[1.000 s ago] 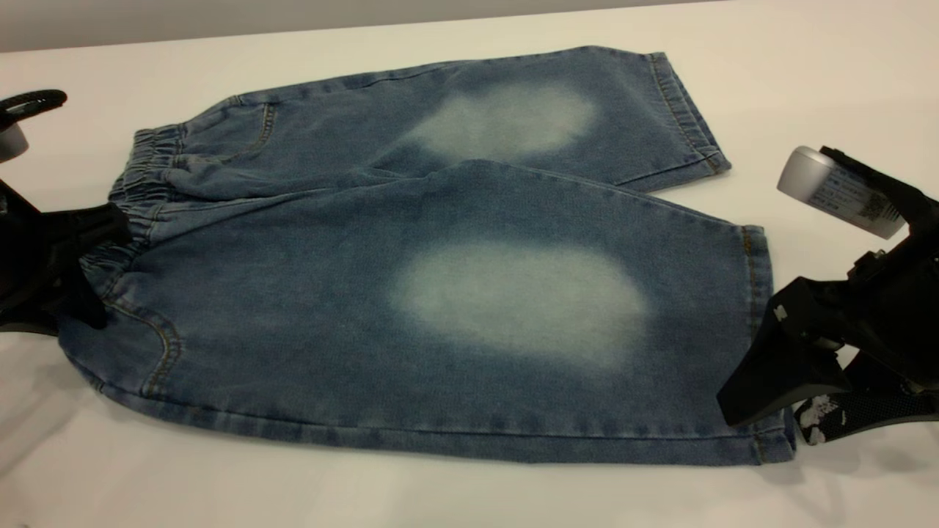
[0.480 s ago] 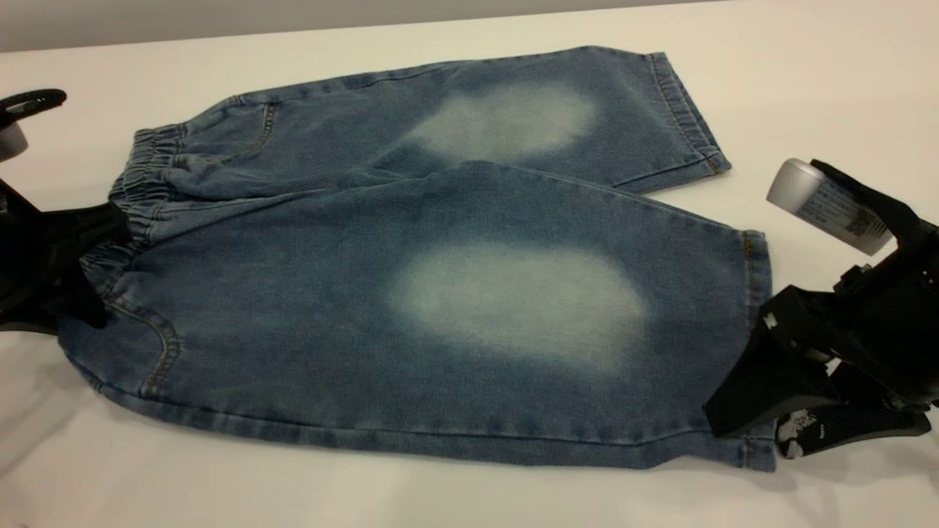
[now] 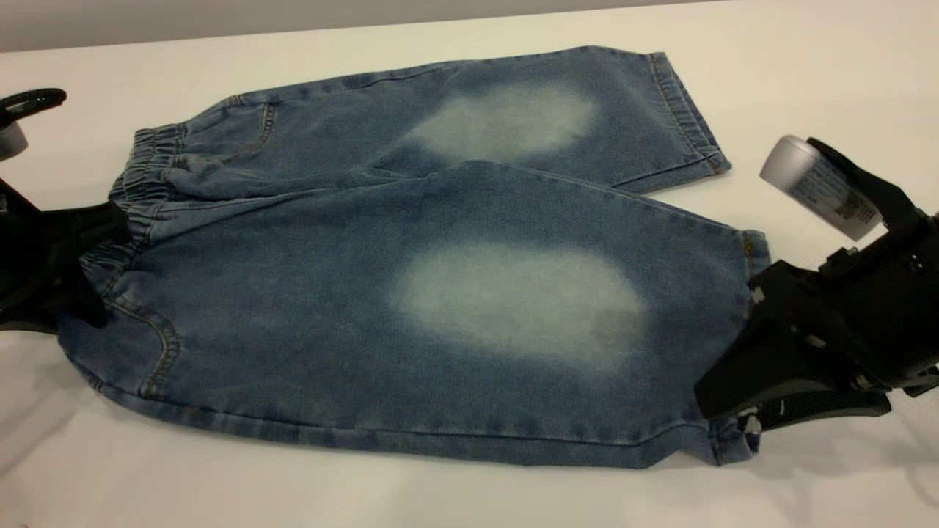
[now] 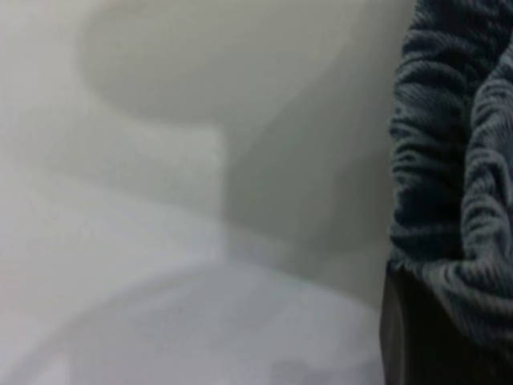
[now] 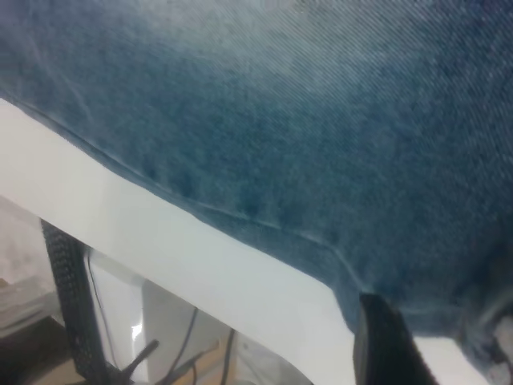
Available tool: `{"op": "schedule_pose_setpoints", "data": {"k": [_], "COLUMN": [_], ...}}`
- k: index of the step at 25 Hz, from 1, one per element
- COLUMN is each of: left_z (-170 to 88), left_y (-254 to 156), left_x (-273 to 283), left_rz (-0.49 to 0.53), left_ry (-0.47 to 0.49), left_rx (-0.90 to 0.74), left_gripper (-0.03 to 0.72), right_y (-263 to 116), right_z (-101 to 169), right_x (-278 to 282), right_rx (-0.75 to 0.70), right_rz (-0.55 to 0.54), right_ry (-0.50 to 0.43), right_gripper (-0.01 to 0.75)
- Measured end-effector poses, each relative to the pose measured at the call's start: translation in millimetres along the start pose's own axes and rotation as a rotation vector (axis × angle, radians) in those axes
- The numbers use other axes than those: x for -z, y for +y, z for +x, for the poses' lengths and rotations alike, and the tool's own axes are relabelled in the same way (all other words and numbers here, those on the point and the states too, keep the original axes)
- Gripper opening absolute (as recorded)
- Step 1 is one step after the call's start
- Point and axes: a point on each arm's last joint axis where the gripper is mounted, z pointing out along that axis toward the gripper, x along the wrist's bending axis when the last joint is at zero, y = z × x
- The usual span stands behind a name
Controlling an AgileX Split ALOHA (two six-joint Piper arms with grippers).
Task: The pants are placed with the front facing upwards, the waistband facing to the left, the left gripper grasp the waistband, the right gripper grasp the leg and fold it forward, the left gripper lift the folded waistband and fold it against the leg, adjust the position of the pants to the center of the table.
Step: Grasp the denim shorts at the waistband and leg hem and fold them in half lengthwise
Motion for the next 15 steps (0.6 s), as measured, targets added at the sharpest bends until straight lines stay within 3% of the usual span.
{"op": "schedule_pose_setpoints", "data": {"k": [15], "left_z": [0.0], "left_y": [0.1], "left_x": [0.0], "left_rz": [-0.001], "left_ry": [0.000], "left_rx": [-0.012], "left_gripper": [0.153], "right_y": [0.6], "right_z": [-5.6], "right_x": [0.3], "right_rx": [-0.005], "right_rz": [-0.007], "right_ry": [-0.063], "right_gripper": [0.242]}}
